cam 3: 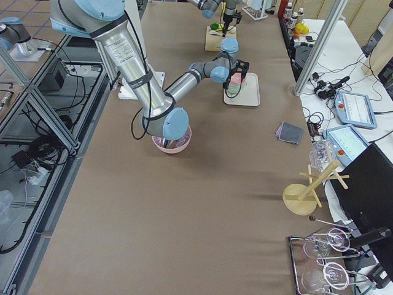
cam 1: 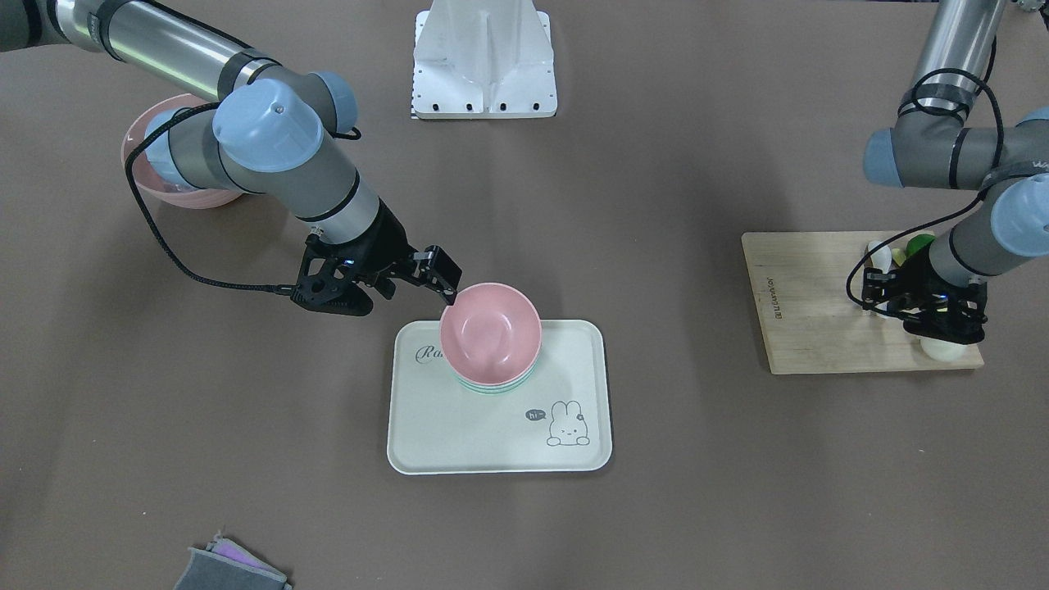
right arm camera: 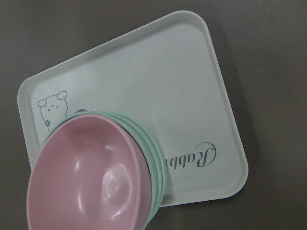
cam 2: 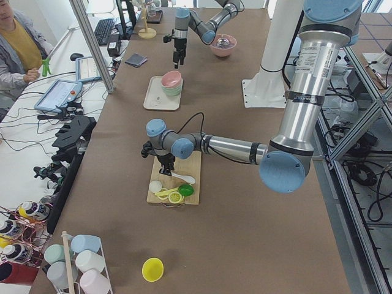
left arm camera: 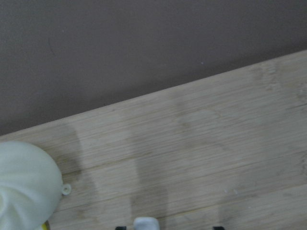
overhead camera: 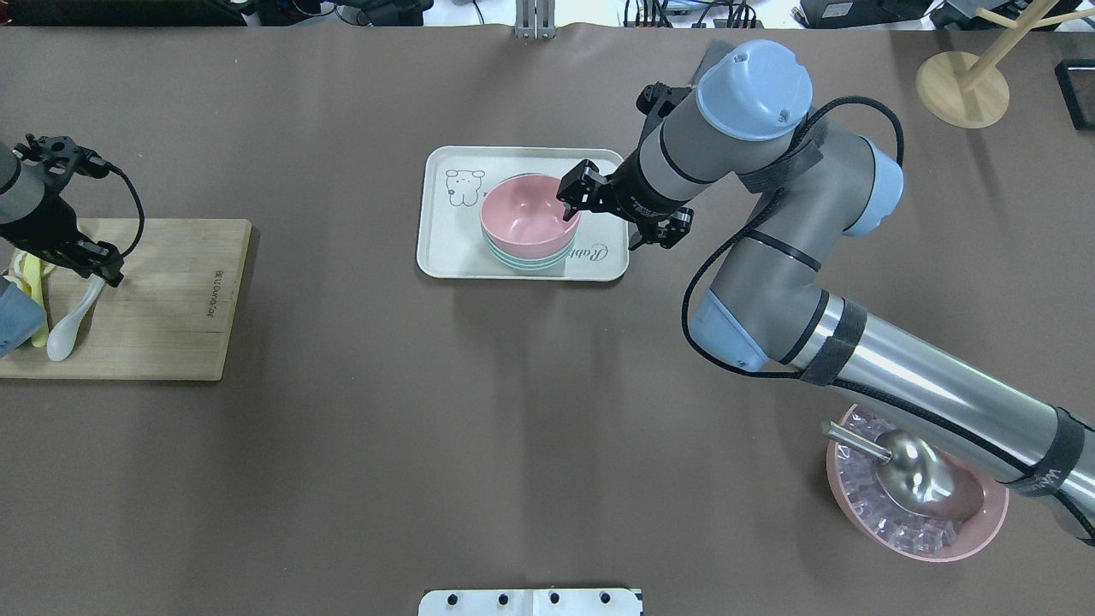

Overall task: Stack pink bowl on green and place spoon
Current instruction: 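Lower the pink bowl into the green bowl while the left gripper reaches for the spoon, then lift the white spoon with the left gripper while the right arm withdraws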

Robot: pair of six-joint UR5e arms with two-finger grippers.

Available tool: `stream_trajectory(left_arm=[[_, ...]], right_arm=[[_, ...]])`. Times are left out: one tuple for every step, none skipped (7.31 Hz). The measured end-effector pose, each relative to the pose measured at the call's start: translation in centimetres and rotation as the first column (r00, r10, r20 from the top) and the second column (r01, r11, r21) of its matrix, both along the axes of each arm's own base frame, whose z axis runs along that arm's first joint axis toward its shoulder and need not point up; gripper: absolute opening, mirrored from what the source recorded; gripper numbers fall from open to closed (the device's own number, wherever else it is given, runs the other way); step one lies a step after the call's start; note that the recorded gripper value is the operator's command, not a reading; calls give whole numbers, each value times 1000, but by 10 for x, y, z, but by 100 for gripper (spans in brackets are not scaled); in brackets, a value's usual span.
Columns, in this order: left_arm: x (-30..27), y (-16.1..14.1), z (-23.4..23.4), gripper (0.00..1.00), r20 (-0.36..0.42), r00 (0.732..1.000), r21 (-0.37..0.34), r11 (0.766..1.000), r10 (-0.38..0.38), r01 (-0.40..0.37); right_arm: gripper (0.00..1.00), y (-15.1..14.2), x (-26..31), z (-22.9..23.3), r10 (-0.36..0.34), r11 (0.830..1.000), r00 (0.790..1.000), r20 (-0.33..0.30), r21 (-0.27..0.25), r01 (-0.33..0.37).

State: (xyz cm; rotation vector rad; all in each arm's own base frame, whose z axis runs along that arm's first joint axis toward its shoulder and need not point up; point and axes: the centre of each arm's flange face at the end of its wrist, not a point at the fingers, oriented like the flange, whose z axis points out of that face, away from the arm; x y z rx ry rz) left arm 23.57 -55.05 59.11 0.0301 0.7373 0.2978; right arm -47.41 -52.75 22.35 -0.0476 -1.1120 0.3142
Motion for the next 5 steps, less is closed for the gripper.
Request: stream_trajectory(left_arm=[[0,0,0,29,0,1000,0,1000,-1,1],[-1,-1,0,27,0,1000,-1,1000,-3,3],[-1,-2,-1,16,0,1000,-3,1000,-6,6],[-1,-2,-1,0,0,1000,-4,1000,-9,9],[-2,-3,-1,0,1,1000,-6,1000,-12,12]], right_arm=[[100,0,0,1,-1,1000,1000,0,-1,1],[100,0,1,2,-2,1000,1000,0,-3,2],[100,-1,3,3,-2,1000,1000,0,-5,2],[100,-4,9,6,-2,1000,1000,3,-11,2],[100,-9,25,12,-4,1000,1000,8,-21,4]])
